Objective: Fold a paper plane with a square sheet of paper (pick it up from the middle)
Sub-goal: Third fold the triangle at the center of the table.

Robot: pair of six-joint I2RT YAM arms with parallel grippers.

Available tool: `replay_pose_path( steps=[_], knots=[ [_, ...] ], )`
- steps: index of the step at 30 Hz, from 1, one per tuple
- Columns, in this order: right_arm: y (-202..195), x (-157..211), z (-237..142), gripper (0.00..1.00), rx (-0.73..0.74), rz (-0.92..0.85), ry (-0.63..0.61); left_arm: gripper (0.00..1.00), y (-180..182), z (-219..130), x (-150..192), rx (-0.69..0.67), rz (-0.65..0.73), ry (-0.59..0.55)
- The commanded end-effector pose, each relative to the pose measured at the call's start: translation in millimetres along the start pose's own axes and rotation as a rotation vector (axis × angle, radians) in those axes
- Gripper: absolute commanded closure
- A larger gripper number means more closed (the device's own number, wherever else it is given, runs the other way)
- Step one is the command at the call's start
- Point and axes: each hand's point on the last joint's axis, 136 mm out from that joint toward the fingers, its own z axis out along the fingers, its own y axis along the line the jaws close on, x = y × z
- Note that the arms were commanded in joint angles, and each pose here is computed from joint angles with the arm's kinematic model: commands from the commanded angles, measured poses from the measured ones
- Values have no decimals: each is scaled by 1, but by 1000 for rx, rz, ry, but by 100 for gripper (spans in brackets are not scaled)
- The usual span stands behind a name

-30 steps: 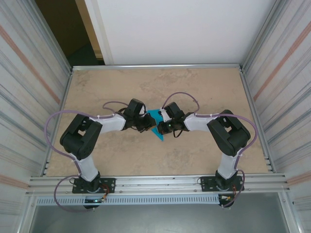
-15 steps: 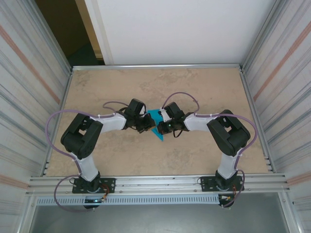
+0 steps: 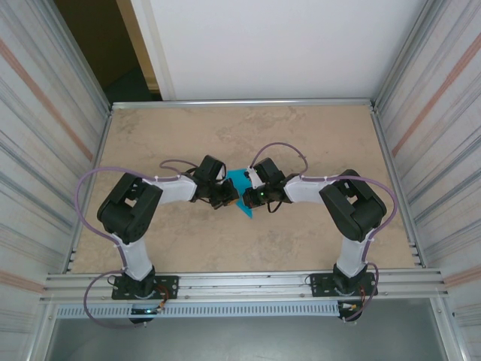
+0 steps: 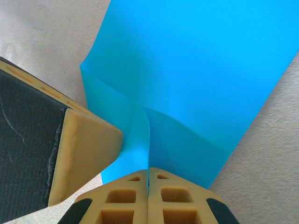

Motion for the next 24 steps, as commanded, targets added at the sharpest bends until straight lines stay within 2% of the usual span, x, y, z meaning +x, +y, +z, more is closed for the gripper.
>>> replay_pose_path(
  steps=[1,20,24],
  knots=[
    [-16,20,10,97,48,47,75,93,1,3,0,-24,9,1],
    [-16,20,10,97,49,49,77,94,14,9,3,-70,-13,25],
    [-16,18,8,94,53,51,72,94,18,9,2,-89,-22,27]
  ],
)
